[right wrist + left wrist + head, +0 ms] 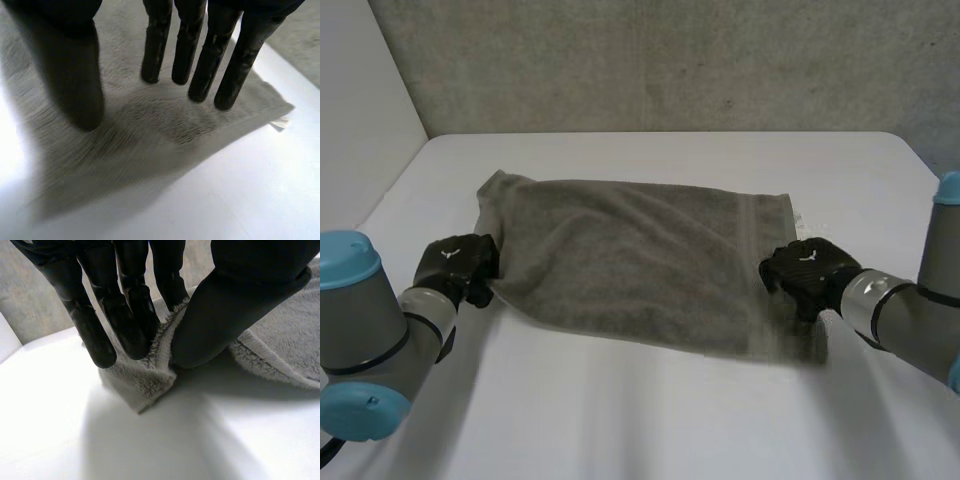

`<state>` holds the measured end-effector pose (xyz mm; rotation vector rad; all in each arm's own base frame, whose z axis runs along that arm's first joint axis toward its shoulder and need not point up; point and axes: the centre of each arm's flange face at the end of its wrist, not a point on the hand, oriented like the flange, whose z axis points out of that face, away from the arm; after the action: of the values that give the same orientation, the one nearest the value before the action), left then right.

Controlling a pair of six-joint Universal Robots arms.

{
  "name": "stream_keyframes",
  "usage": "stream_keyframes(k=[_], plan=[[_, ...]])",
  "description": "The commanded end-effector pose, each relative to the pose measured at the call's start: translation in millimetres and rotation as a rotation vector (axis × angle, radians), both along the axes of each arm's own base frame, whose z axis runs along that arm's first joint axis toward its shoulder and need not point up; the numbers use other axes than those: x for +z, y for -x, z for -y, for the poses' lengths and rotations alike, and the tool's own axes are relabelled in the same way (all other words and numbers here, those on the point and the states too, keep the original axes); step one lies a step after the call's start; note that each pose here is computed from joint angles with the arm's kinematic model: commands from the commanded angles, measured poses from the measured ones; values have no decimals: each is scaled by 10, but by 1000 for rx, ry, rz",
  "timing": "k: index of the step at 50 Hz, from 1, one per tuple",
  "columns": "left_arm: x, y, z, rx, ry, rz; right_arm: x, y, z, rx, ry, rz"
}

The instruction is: Fold the laundry

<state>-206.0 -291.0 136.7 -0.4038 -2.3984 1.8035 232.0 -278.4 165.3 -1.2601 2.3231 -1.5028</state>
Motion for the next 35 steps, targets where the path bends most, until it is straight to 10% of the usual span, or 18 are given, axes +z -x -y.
stream_keyframes(k=[1,23,35], plan=[[182,2,-40,-4,44,-13,79,65,-77,-65,67,48],[1082,152,-274,-107,183,-65,457,-851,-769,-5,-152,571],[1192,240,-306,-132,200,-76,147,-1374,-1002,-17,-242,623]])
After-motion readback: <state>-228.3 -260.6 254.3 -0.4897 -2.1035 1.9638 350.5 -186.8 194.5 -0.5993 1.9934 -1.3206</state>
